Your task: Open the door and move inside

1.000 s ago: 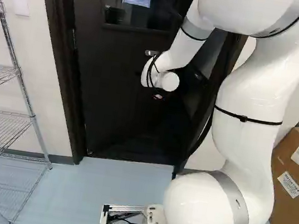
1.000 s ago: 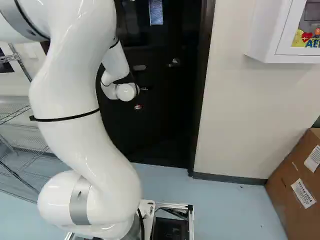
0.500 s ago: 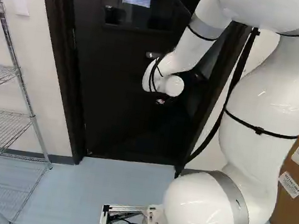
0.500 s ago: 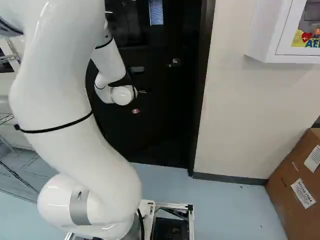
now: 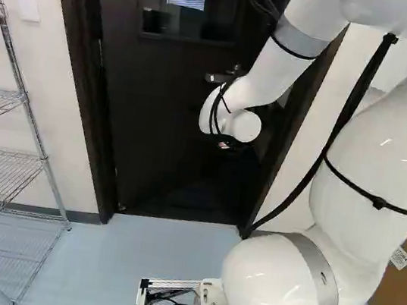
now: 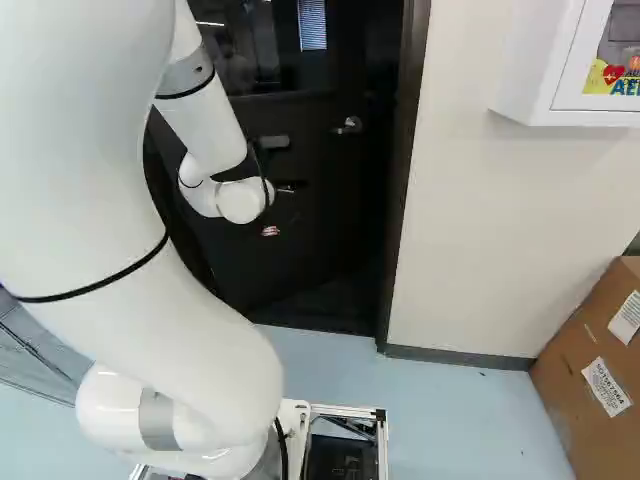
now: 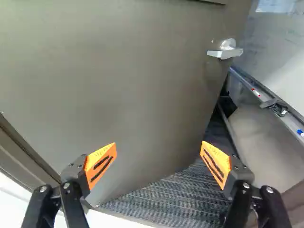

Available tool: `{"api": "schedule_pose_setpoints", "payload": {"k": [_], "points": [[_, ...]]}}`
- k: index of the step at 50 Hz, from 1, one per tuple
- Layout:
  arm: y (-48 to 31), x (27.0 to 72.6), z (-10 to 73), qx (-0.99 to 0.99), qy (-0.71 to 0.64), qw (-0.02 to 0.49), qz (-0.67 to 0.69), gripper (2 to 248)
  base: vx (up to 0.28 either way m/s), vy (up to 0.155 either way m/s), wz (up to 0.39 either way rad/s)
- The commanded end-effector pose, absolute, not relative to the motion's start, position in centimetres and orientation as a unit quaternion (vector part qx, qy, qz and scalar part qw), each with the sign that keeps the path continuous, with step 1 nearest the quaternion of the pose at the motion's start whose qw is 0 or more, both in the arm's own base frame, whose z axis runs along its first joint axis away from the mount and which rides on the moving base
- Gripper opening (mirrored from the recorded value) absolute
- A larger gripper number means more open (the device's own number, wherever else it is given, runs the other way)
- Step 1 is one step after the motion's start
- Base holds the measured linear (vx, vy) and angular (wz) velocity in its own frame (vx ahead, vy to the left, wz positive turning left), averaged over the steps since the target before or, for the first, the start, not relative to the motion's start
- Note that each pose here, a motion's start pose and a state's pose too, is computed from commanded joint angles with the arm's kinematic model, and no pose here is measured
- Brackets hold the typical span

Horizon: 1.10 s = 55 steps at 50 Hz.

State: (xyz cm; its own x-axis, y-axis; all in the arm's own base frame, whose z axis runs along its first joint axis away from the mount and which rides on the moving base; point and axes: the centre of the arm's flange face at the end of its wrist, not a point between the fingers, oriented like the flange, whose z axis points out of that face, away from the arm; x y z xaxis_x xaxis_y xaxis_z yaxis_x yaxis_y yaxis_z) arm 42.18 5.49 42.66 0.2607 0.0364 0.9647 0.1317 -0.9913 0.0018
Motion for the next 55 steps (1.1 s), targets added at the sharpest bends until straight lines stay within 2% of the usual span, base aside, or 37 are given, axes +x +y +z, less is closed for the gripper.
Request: {"api": "schedule_pose_setpoints", "payload": {"k": [30,55], "points": [[3.6,36.2,43.0,-0.769,-0.040,0.032,-0.637,247,0.000,0.000,0.000],[3.4,35.7,43.0,-0.769,-0.038,0.031,-0.638,247,0.000,0.000,0.000]]}}
